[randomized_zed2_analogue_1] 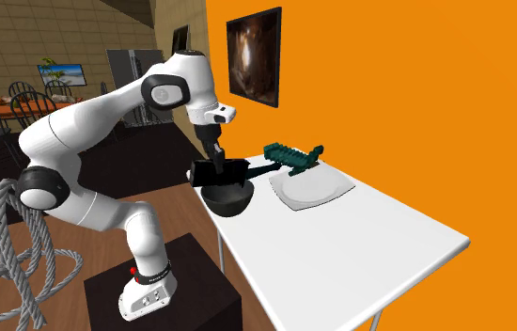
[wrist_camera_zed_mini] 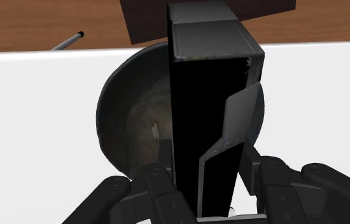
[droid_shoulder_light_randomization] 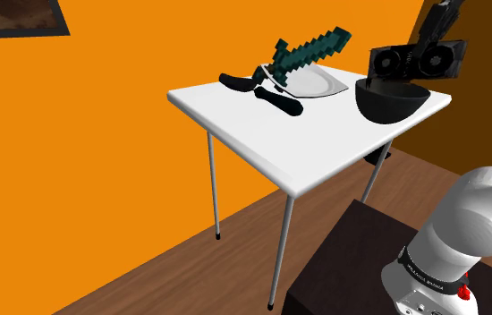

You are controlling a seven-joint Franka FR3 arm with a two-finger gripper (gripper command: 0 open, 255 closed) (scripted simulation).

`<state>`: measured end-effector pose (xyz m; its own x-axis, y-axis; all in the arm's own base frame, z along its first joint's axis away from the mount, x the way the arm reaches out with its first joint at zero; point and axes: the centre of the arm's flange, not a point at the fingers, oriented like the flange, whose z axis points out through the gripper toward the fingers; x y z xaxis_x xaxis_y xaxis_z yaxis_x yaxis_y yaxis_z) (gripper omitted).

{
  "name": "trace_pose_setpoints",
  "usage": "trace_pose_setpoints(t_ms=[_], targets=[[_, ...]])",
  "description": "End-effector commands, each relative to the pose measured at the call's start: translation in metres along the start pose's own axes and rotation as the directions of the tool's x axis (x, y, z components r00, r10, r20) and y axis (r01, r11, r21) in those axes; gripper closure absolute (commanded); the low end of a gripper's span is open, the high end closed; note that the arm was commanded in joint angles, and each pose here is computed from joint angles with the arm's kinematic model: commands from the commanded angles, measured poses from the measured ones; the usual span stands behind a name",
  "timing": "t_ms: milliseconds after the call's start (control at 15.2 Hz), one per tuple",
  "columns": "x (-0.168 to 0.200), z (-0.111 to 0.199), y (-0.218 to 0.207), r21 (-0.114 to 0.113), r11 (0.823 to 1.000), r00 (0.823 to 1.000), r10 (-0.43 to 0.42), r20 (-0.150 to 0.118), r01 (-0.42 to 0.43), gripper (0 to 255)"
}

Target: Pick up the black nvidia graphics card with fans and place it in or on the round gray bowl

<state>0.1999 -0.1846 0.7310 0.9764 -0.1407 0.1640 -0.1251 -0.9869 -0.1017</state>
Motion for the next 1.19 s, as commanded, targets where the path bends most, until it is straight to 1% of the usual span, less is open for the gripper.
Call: trace_pose_setpoints(t_ms=[0, 132, 660, 726, 1056, 1122], targets=[[-0.001, 0.011, 0.001, 0.0, 1.0, 1.0, 0.0, -0.001, 0.0, 255], [-0.003, 0.024, 0.002, 0.0, 1.0, 1.0, 0.0, -0.001, 0.0, 255], [-0.003, 0.024, 0.002, 0.0, 1.0, 1.0, 0.0, -0.001, 0.0, 255], [-0.003, 0.024, 0.002, 0.0, 1.0, 1.0, 0.0, -0.001, 0.0, 0], [-0.003, 0.024, 0.002, 0.0, 1.0, 1.0, 0.0, -0.001, 0.0, 0], [-0.003, 0.011, 0.002, 0.0, 1.0, 1.0, 0.0, -0.001, 0.0, 0]])
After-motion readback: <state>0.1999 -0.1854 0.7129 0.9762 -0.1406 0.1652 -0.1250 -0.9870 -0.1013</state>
